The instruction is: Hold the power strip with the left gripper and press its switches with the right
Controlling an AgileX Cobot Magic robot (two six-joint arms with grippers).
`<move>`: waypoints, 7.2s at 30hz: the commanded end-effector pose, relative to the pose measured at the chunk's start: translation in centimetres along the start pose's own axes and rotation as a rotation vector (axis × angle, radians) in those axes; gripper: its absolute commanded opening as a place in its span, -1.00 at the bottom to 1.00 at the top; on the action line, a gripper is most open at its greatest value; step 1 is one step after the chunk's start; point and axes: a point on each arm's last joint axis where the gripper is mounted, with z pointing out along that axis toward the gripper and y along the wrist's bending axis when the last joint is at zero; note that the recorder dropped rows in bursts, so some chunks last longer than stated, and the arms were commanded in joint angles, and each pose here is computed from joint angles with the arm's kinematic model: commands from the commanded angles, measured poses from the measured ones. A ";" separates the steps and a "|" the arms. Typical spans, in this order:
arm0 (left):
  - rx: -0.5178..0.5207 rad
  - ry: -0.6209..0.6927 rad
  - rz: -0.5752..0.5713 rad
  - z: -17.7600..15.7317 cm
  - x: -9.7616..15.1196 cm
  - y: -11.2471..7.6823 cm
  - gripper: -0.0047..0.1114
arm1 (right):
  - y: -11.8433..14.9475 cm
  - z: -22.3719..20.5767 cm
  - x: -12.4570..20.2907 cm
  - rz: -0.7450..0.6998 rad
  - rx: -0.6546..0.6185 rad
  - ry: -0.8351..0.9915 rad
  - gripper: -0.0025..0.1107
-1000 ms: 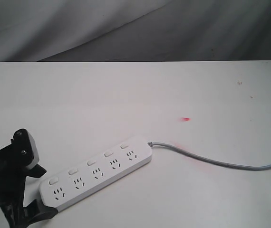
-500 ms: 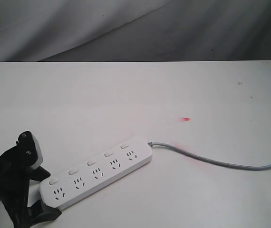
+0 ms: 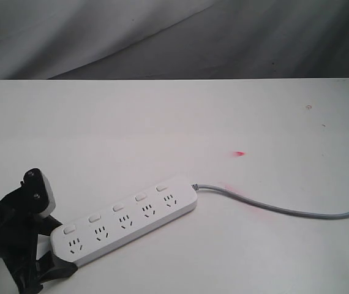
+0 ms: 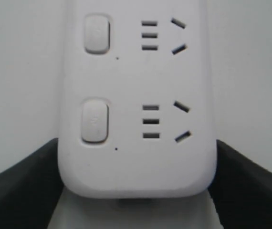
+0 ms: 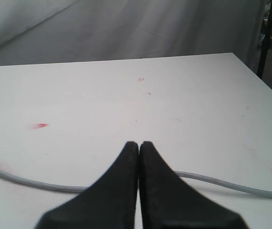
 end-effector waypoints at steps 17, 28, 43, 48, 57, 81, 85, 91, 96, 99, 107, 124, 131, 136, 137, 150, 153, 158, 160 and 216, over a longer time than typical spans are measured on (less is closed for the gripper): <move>0.008 0.040 -0.005 0.4 0.6 -0.2 0.20 | -0.1 0.0 0.0 -0.046 0.013 -0.009 -0.96; 0.008 0.040 -0.005 0.4 0.6 -0.2 0.20 | -0.1 -0.3 -2.1 -0.132 0.025 -0.248 -0.96; 0.008 0.040 -0.005 0.4 0.6 -0.2 0.20 | 1.0 -4.6 -7.7 -0.233 0.005 -1.053 -0.96; 0.008 0.040 -0.005 0.4 0.6 -0.2 0.20 | 0.0 -4.4 -8.9 0.250 -0.115 -0.897 -0.96; 0.008 0.040 -0.005 0.4 0.6 -0.2 0.20 | 0.5 -0.8 -14.4 0.265 -0.055 -0.281 -0.96; 0.007 0.038 -0.009 0.4 0.6 -0.2 0.20 | 5.6 16.9 -24.5 -0.247 -0.602 0.255 -0.96; 0.007 0.038 -0.009 0.4 0.6 -0.2 0.20 | 6.5 19.1 -22.8 -0.300 -0.752 0.268 -0.96; 0.007 0.038 -0.009 0.4 0.6 -0.2 0.20 | 7.9 23.8 -17.3 -0.376 -0.938 0.427 -0.96; 0.007 0.038 -0.009 0.4 0.6 -0.2 0.20 | 13.7 26.3 -10.6 -0.628 -1.243 0.454 -0.96; 0.007 0.038 -0.009 0.4 0.6 -0.2 0.20 | 18.4 27.2 -6.8 -0.756 -1.397 0.318 -0.96; 0.007 0.038 -0.009 0.4 0.6 -0.2 0.20 | 28.3 29.1 -6.0 -0.804 -1.599 0.318 -0.96; 0.007 0.038 -0.009 0.4 0.6 -0.2 0.20 | 35.3 29.7 -3.4 -1.059 -1.735 0.315 -0.95; 0.007 0.038 -0.009 0.4 0.6 -0.2 0.20 | 37.7 27.7 -2.8 -1.073 -1.737 0.315 -0.13; 0.007 0.038 -0.009 0.4 0.6 -0.2 0.20 | 37.9 27.5 -2.8 -1.038 -1.725 0.348 0.20; 0.007 0.038 -0.009 0.4 0.6 -0.2 0.20 | 37.9 27.5 -2.8 -1.027 -1.725 0.350 0.20; 0.007 0.038 -0.009 0.4 0.6 -0.2 0.20 | 40.2 25.9 0.3 -0.879 -1.833 0.393 0.20; 0.007 0.038 -0.009 0.4 0.6 -0.2 0.20 | 40.6 25.6 0.1 -0.855 -1.851 0.355 0.20; 0.007 0.038 -0.009 0.4 0.6 -0.2 0.20 | 40.8 25.6 0.4 -0.891 -1.845 0.335 0.20; 0.007 0.038 -0.009 0.4 0.6 -0.2 0.20 | 40.8 25.6 0.9 -0.894 -1.847 0.343 0.20; 0.007 0.038 -0.009 0.4 0.6 -0.2 0.20 | 41.1 25.2 -1.7 -0.979 -1.758 0.239 0.14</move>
